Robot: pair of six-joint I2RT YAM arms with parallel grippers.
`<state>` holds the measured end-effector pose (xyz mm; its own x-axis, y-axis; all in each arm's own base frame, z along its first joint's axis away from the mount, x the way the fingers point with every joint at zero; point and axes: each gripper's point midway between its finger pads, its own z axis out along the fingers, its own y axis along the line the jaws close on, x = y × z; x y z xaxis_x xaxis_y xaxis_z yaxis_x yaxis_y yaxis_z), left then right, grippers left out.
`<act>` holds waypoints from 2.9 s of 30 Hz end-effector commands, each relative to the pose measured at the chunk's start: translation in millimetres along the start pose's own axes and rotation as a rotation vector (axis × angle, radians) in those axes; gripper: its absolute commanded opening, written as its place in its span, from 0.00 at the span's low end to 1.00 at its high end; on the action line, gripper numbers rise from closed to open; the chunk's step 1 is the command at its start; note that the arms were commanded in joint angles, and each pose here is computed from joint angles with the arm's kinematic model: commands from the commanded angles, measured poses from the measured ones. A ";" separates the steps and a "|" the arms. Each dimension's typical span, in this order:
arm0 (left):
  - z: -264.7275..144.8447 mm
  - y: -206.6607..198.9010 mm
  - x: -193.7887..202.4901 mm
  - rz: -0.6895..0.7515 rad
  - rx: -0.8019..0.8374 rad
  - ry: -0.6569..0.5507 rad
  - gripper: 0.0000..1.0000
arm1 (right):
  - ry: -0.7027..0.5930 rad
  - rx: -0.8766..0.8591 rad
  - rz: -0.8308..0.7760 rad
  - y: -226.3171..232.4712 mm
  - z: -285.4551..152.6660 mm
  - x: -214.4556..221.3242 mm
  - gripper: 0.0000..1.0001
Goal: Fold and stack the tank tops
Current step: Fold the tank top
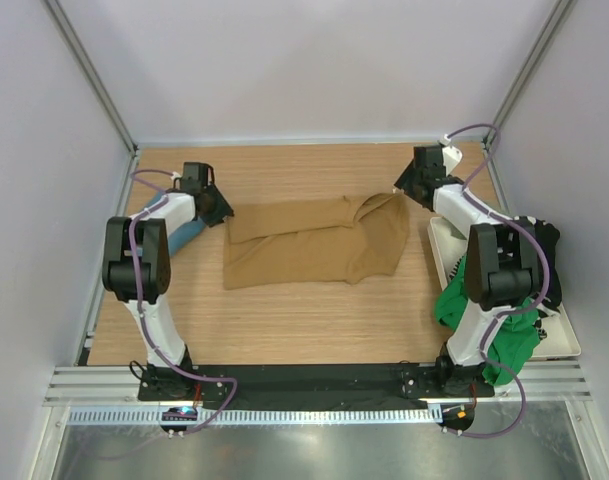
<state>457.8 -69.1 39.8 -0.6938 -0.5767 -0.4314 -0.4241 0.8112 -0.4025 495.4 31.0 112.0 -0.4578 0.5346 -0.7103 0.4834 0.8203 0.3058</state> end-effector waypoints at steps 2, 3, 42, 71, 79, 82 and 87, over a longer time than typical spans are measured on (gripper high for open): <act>-36.3 -16.6 -25.4 0.002 0.051 -0.085 0.48 | 0.007 -0.141 -0.006 17.3 -38.5 2.7 0.61; -45.3 -17.4 -25.2 -0.005 0.060 -0.095 0.51 | 0.030 -0.166 -0.029 19.2 -44.9 10.6 0.59; -114.4 83.2 132.7 -0.080 -0.021 -0.029 0.63 | 0.476 -0.458 -0.347 12.2 -176.7 252.1 0.56; -97.0 86.3 161.0 -0.165 0.026 0.040 0.38 | 0.394 -0.400 -0.380 24.1 -152.6 245.9 0.28; -104.0 91.0 166.6 -0.166 0.041 0.028 0.15 | 0.394 -0.404 -0.407 25.6 -158.0 244.7 0.03; -104.4 89.7 168.7 -0.157 0.051 0.040 0.10 | 0.397 -0.400 -0.419 22.2 -160.6 245.8 0.02; -107.0 87.2 166.8 -0.139 0.053 0.044 0.00 | 0.411 -0.407 -0.431 20.6 -167.1 246.0 0.01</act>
<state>246.6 -82.6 16.5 -0.6324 -0.6993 -0.3332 -0.5060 0.6986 -0.5059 260.5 207.3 27.3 -0.8557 0.1230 -0.5026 -0.0474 0.9486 0.3129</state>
